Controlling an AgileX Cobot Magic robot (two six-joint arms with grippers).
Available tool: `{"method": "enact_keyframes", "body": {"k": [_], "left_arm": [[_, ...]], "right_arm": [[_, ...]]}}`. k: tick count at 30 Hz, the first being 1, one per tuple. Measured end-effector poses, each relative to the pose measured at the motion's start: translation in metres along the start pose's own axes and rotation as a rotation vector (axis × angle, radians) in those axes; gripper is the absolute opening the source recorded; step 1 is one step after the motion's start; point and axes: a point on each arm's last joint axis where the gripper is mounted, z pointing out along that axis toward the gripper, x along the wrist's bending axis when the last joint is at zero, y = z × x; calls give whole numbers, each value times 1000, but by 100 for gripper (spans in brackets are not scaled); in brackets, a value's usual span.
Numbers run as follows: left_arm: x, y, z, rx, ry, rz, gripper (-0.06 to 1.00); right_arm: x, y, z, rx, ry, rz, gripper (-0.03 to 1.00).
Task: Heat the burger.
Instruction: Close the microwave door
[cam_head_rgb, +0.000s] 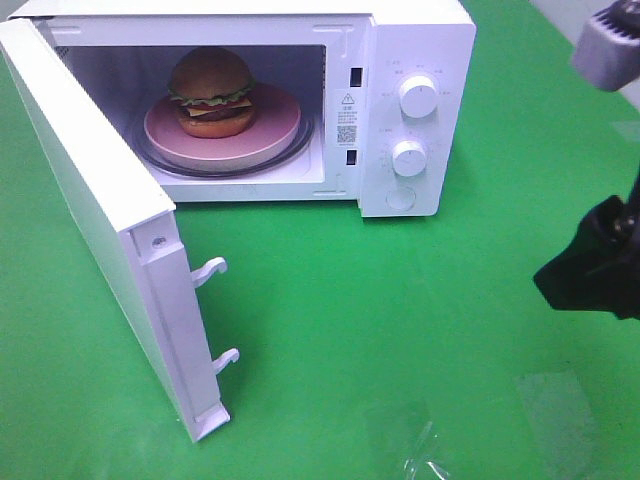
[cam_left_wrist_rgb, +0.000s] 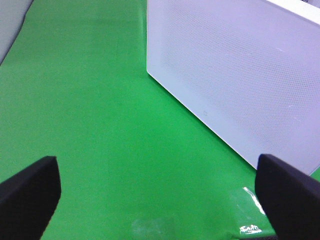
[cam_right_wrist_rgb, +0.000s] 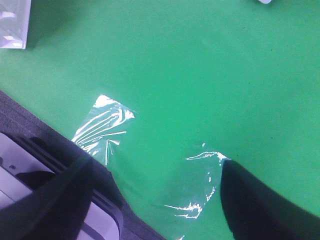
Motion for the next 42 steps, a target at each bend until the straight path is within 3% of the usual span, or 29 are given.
{"method": "enact_keyframes", "body": {"k": [4,7,13,15,18,20,28,34,42], "left_arm": [[0,0,0,0,0,0,98],[0,0,0,0,0,0,98],[0,0,0,0,0,0,98],[0,0,0,0,0,0,98],[0,0,0,0,0,0,98],[0,0,0,0,0,0,98],[0,0,0,0,0,0,98],[0,0,0,0,0,0,98],[0,0,0,0,0,0,98]], "right_arm": [[-5,-14,-33,-97,-23,44,69],[-6,-17,-37,-110,-33,50,69],[-21,-41,-46,-111,-131,126,69],[-33,-60,-49,-110,-206,213,69],[-35,-65,-52,-120,-227,239,69],[-41,-83,-60,-160,-304,317,70],[-36,-123,-66,-251,-406,419,77],[-26,-143,-63,-323,-405,455,77],[-10,-162,-73,-539,-431,438,74]]}}
